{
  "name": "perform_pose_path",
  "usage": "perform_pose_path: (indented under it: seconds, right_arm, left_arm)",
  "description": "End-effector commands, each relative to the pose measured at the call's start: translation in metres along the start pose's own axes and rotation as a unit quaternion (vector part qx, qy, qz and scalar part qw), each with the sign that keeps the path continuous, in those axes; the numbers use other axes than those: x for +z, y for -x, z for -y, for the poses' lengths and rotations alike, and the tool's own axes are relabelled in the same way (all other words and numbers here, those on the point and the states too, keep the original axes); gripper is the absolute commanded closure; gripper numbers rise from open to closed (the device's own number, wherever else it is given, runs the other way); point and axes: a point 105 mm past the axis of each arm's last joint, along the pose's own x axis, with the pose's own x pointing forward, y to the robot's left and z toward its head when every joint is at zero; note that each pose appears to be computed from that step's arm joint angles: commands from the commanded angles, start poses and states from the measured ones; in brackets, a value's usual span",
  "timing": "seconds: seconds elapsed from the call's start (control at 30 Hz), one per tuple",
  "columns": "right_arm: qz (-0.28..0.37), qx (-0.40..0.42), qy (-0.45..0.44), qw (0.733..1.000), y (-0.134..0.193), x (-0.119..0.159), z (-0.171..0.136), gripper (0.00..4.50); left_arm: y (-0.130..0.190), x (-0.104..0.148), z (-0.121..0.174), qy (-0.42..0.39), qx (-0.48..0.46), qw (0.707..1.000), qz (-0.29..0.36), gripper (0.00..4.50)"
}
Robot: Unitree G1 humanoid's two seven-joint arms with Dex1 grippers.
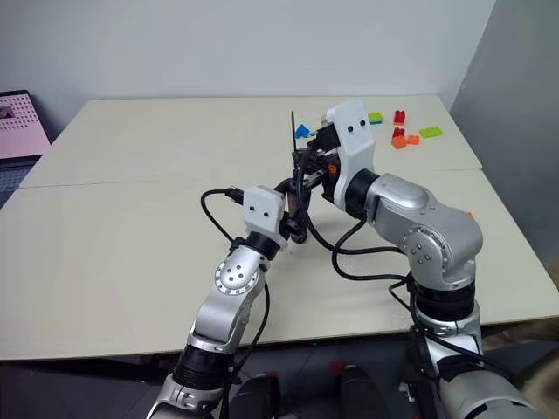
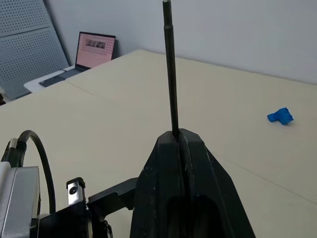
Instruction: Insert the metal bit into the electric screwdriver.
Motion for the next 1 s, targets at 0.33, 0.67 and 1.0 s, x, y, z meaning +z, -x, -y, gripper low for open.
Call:
perform_pose_path:
  seconds: [0.33, 0.67, 1.0]
  right_arm:
    - [-0.048, 0.058, -0.015, 0.997, -0.006, -0.006, -0.001, 4.5]
    - [-0.064, 0.064, -0.013, 0.996, -0.002, -0.017, 0.0, 4.5]
    - [-0.057, 0.07, -0.013, 0.996, -0.003, -0.013, -0.003, 4.5]
  left_arm:
    - [0.002, 0.0, -0.001, -0.012, 0.0, 1.0, 0.001, 2.86]
    - [0.002, 0.0, -0.003, -0.012, 0.006, 1.0, 0.002, 2.86]
    - [0.002, 0.0, -0.002, -0.012, 0.001, 1.0, 0.001, 2.86]
